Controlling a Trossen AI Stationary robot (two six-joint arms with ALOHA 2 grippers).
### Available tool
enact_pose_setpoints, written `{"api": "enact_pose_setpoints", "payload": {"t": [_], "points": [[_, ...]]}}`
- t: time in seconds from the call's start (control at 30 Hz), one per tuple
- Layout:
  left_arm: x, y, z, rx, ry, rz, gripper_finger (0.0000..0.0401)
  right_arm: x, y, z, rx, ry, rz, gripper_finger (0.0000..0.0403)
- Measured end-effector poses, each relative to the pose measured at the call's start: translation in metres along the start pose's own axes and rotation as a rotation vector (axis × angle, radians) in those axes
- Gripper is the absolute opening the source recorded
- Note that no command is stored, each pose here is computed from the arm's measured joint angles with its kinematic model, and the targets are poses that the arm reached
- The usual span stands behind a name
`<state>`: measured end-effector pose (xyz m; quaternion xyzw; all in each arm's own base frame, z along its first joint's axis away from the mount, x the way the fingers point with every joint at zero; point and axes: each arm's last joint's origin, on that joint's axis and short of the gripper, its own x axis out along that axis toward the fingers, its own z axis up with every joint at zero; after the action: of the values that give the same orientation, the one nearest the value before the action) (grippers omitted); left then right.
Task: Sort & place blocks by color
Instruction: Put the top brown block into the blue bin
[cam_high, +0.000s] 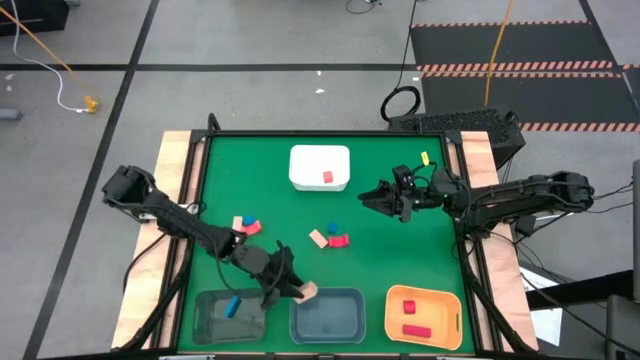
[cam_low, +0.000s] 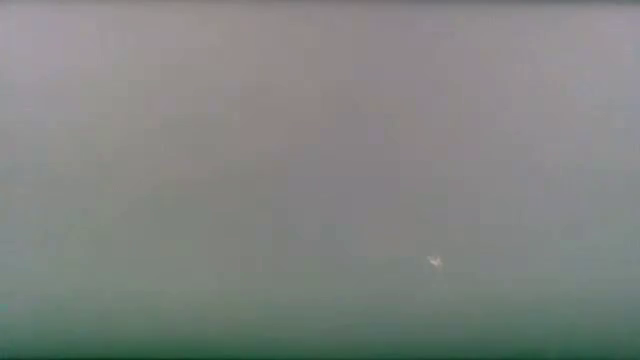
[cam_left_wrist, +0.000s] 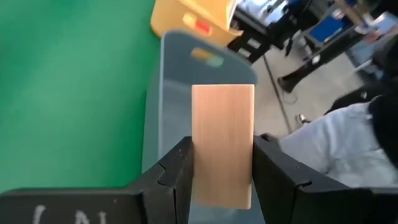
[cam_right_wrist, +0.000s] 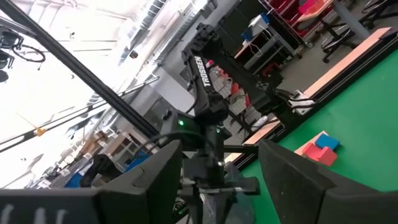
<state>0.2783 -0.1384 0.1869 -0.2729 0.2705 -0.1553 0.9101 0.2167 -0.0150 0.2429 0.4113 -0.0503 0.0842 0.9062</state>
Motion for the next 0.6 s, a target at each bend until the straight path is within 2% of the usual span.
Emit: {"api": "enact_pose_setpoints", "payload": {"t": [0.27,0.4,0.6], "points": [[0.013,0.003,-0.019,0.013,0.071,0.021,0.0131,0.000,0.000,0.000,0.000,0.002,0.001,0.0205],[0.013,-0.001,-0.022,0.059,0.074,0.014,0.0132,0.000,0.000,0.000,0.000,0.002,0.002,0.0205],[0.014,-0.003,-0.017,0.113,0.014,0.006,0.0172,0.000,0.000,0.000,0.000,0.003,0.002,0.0205]]}}
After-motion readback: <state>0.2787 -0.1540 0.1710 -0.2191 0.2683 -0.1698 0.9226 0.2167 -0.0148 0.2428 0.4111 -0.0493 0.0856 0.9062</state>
